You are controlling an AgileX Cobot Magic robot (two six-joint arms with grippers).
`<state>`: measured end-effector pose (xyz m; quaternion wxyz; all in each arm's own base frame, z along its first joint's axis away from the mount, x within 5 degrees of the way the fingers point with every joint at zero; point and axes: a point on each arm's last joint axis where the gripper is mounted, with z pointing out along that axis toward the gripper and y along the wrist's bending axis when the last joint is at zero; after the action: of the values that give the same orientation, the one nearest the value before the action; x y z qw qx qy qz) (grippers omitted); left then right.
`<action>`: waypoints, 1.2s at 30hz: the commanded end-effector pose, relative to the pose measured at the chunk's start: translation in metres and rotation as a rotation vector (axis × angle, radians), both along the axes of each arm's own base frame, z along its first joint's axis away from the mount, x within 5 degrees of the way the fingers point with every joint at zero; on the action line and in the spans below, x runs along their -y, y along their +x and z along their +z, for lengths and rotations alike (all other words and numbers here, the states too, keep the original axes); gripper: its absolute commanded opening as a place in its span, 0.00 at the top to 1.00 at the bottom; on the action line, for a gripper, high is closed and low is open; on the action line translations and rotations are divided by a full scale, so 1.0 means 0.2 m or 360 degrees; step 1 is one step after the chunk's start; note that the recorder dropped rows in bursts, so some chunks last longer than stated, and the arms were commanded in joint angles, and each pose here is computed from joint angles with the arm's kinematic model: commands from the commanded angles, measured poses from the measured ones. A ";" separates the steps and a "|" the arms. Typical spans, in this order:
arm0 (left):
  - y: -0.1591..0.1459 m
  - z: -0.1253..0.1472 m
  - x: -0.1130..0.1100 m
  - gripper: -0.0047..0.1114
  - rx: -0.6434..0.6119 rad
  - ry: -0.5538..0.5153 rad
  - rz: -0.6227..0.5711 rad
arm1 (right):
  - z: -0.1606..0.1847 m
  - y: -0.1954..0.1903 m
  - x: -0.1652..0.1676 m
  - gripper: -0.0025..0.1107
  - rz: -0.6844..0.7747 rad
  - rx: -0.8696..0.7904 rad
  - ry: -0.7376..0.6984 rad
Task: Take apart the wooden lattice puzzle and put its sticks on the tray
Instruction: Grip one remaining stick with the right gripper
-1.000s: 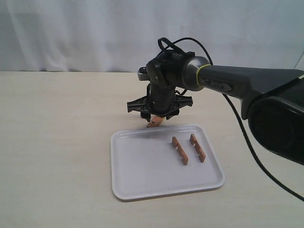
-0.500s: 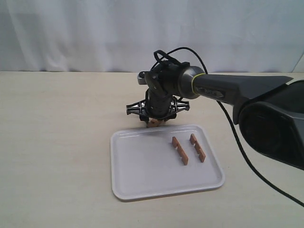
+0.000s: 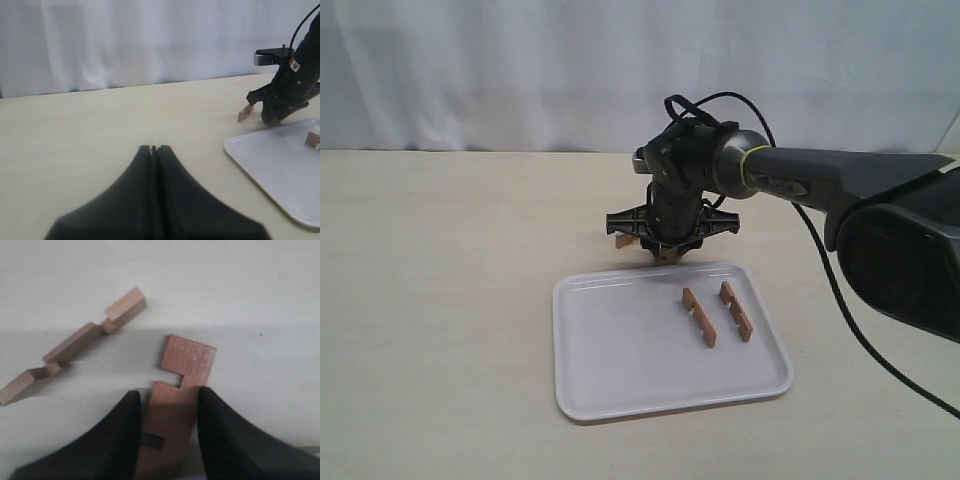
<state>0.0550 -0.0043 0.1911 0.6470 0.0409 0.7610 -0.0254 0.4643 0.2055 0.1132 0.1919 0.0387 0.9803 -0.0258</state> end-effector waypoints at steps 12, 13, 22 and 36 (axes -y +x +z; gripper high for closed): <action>0.00 0.00 0.00 0.96 0.0013 -0.0008 -0.0003 | 0.03 0.03 0.11 0.94 -0.0098 -0.0029 0.0018; 0.00 0.00 0.00 0.96 0.0013 -0.0008 -0.0003 | 0.04 0.03 0.11 0.94 -0.0098 -0.0021 0.0022; 0.00 0.00 0.00 0.96 0.0013 -0.0008 -0.0003 | 0.13 0.03 0.11 0.94 -0.0090 0.0028 0.0024; 0.00 0.00 0.00 0.96 0.0013 -0.0008 -0.0003 | 0.13 0.03 0.15 0.81 -0.0149 -0.0023 0.0058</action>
<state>0.0550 -0.0043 0.1911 0.6470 0.0409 0.7610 -0.0254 0.4690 0.1808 0.1350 0.1853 0.0756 0.9794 -0.0261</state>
